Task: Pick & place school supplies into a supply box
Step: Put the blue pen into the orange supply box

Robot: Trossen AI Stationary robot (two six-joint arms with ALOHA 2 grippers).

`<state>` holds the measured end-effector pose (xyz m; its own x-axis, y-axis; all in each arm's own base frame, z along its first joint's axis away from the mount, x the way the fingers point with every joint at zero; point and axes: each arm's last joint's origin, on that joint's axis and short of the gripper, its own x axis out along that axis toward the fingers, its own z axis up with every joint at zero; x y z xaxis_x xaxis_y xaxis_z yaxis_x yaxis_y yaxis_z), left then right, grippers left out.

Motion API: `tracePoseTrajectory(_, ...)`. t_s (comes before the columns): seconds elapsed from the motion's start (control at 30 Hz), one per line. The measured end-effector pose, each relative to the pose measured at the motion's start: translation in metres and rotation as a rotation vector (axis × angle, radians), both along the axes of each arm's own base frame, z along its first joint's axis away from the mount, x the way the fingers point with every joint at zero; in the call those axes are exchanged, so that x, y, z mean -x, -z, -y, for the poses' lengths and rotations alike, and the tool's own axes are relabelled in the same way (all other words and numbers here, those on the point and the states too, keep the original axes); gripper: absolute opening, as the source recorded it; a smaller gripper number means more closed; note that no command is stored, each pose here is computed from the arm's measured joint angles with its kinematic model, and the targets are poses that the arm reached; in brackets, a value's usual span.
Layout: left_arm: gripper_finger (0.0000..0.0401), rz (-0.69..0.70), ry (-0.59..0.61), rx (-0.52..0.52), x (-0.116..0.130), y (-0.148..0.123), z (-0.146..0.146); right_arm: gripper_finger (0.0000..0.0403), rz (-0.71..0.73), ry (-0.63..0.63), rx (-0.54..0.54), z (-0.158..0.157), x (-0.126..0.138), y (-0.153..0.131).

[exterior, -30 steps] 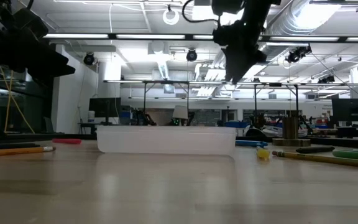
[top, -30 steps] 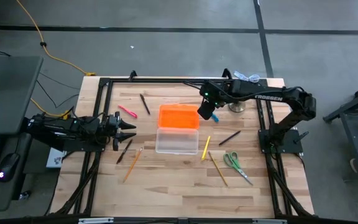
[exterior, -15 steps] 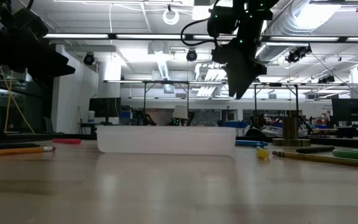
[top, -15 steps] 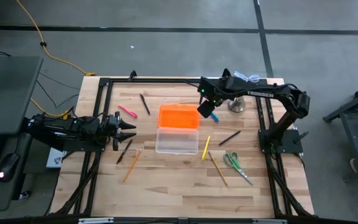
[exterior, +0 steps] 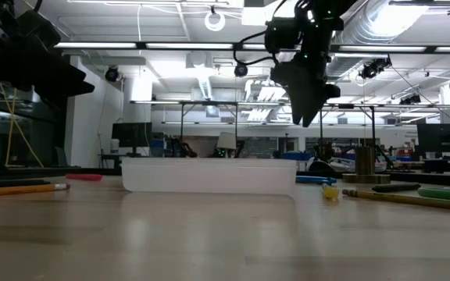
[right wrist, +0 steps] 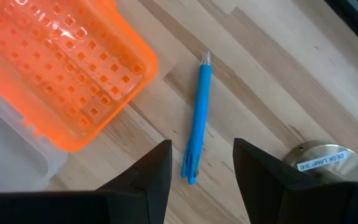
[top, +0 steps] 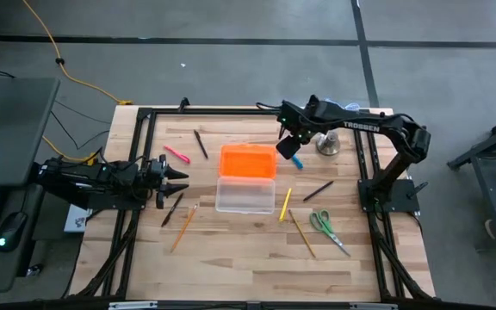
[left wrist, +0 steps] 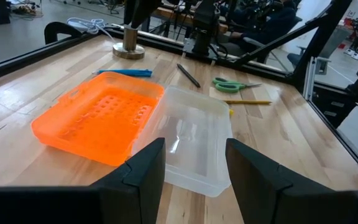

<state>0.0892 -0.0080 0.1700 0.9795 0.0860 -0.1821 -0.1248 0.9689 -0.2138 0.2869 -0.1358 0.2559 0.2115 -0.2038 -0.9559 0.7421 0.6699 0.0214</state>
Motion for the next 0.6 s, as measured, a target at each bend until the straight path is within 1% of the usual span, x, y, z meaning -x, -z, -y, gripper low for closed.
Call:
tracePoseTrajectory(0.3, 0.02, 0.0, 0.0, 0.0, 0.0, 0.0, 0.0, 0.0149, -0.062, 0.028, -0.051, -0.002, 0.014, 0.043)
tracePoseTrajectory(0.6, 0.02, 0.004, -0.001, 0.001, 0.0, 0.0, 0.0, 0.0149, -0.022, 0.044, -0.04, -0.003, 0.016, 0.063)
